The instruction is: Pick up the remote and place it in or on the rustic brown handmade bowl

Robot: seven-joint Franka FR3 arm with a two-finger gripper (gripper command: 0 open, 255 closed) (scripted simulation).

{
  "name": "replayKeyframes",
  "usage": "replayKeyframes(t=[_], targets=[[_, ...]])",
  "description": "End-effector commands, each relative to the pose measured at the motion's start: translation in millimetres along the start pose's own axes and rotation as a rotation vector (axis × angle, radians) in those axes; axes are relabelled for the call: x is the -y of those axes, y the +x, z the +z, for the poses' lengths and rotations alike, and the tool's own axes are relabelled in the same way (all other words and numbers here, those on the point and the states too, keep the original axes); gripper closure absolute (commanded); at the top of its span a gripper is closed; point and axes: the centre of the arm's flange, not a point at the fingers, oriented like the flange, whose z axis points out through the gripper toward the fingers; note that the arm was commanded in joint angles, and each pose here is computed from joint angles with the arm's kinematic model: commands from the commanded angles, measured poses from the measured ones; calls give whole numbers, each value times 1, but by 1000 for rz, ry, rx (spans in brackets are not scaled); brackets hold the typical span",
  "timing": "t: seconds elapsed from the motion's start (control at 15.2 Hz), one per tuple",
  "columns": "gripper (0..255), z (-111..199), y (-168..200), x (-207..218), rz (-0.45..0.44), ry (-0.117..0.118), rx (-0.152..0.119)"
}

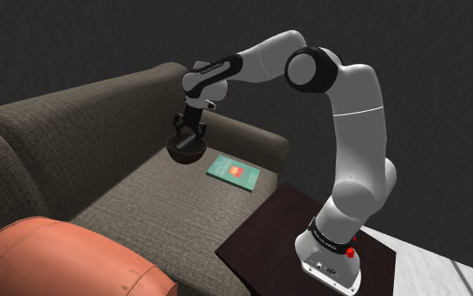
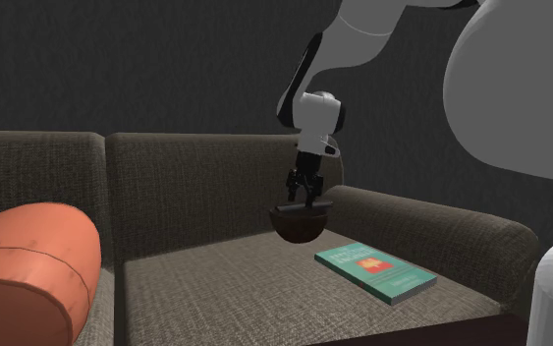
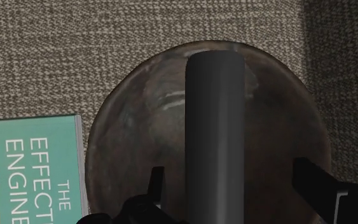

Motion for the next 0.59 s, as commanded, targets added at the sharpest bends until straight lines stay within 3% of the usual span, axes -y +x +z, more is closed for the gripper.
replayKeyframes(t=[0.0,0.26,0.53], targets=[[0,1,0,1,0,-1,1],[0,-49,0,1,0,-1,1],[0,-49,0,1,0,-1,1]])
